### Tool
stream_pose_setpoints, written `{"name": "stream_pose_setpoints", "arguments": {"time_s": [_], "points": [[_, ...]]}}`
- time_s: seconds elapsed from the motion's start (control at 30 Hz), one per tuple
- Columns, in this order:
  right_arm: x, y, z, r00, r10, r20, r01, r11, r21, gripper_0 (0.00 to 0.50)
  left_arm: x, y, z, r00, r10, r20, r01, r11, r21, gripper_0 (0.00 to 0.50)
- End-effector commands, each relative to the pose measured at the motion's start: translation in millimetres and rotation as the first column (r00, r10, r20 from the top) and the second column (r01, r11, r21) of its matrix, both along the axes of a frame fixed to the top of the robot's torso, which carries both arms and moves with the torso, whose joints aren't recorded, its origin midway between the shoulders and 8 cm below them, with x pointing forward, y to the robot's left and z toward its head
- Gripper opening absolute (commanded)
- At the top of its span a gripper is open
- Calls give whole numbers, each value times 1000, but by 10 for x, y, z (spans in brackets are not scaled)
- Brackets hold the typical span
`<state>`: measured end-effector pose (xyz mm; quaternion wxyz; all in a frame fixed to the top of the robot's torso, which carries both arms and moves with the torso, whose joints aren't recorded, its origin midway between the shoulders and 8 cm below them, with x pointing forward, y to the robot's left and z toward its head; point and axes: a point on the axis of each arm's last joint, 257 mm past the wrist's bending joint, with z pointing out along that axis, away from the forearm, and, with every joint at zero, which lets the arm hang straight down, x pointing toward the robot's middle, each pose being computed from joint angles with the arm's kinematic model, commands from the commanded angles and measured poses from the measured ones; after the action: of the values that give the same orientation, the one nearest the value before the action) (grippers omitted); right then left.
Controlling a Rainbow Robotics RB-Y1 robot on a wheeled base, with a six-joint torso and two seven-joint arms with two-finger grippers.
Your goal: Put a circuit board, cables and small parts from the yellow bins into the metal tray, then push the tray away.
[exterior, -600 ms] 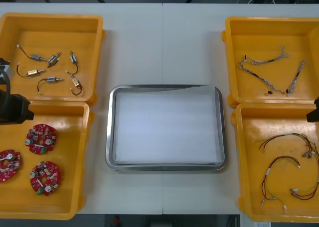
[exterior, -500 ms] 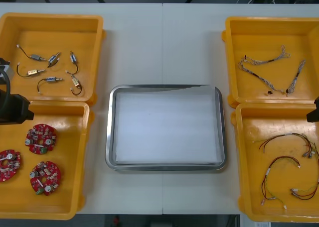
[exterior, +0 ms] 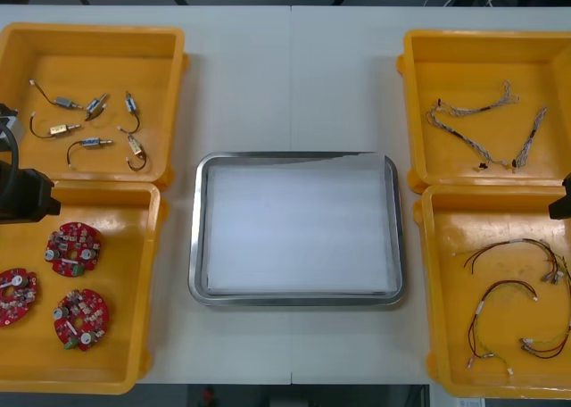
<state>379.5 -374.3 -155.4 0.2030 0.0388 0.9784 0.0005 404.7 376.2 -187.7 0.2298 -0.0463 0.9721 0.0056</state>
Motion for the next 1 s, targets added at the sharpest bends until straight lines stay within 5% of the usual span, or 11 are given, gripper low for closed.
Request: {"name": "stream_pose_setpoints", "arguments": {"time_s": [0.03, 1.0], "points": [[23, 3, 86, 998, 53, 34, -52, 998, -21, 500, -2, 156, 128, 999, -49, 8, 49, 996, 70, 500], [23, 3, 86, 998, 53, 34, -52, 998, -21, 500, -2, 156, 128, 999, -49, 8, 49, 996, 70, 500]]}}
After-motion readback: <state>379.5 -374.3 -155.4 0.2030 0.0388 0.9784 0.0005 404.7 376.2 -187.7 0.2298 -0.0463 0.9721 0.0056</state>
